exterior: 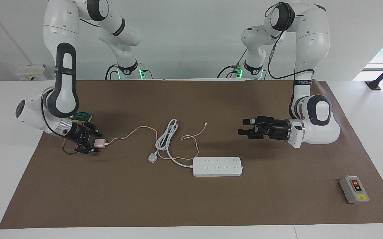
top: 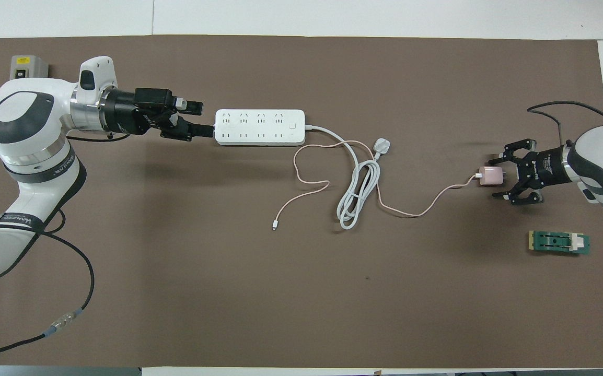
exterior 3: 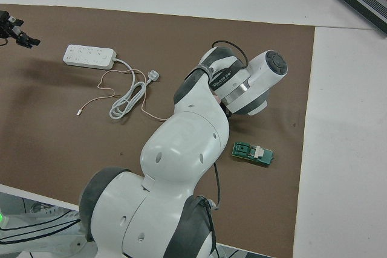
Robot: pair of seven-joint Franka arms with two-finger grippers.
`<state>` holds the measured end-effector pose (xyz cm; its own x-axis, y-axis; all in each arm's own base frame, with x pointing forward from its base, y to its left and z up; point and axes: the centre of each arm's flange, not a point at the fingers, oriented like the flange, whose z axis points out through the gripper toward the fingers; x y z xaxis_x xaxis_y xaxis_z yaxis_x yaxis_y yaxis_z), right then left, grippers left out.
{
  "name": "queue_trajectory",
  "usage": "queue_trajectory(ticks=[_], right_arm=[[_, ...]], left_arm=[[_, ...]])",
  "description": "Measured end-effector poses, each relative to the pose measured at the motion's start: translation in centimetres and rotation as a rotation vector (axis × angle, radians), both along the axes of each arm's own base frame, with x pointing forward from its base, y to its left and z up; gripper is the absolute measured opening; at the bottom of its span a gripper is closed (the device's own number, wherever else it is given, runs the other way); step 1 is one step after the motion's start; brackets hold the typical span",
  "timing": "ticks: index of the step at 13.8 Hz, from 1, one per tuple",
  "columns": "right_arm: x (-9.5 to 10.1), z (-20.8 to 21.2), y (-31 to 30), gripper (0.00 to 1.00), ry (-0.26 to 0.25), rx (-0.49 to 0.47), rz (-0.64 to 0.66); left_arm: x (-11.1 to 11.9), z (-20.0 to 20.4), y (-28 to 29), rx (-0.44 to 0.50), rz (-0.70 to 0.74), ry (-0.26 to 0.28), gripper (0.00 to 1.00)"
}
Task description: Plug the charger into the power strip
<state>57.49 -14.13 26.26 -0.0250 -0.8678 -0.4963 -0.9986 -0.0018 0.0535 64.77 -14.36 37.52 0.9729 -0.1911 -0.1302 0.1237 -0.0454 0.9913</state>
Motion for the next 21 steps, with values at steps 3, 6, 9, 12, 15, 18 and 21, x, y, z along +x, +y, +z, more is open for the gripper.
queue_trajectory(ticks=[3,6,9,12,15,18,21], right_arm=[[0.1,0.5,0.0,0.52,-0.013,0.002,-0.001],[0.4,0.9,0.1,0.47,-0.039,0.001,0.033],[2.2,3.7,1.0,0.47,-0.090,-0.003,0.066],[4.6,9.0,4.6,0.47,-0.154,-0.002,0.127],[5.9,13.1,10.0,0.47,-0.194,-0.007,0.168],[6.2,15.9,15.3,0.47,-0.229,-0.006,0.226],[6.0,17.1,20.0,0.47,-0.201,-0.001,0.212]], left_arm=[[-0.2,-0.1,-0.5,0.000,-0.008,0.002,1.00],[-0.2,-0.1,-0.5,0.001,-0.008,0.002,1.00],[-0.2,-0.2,-0.5,0.001,-0.008,0.004,1.00],[-0.3,-0.3,-0.5,0.001,-0.008,0.007,1.00],[-0.3,-0.3,-0.5,0.001,-0.008,0.008,1.00],[-0.3,-0.4,-0.5,-0.001,-0.008,0.000,1.00],[-0.7,-0.9,-1.2,-0.010,-0.019,-0.018,1.00]])
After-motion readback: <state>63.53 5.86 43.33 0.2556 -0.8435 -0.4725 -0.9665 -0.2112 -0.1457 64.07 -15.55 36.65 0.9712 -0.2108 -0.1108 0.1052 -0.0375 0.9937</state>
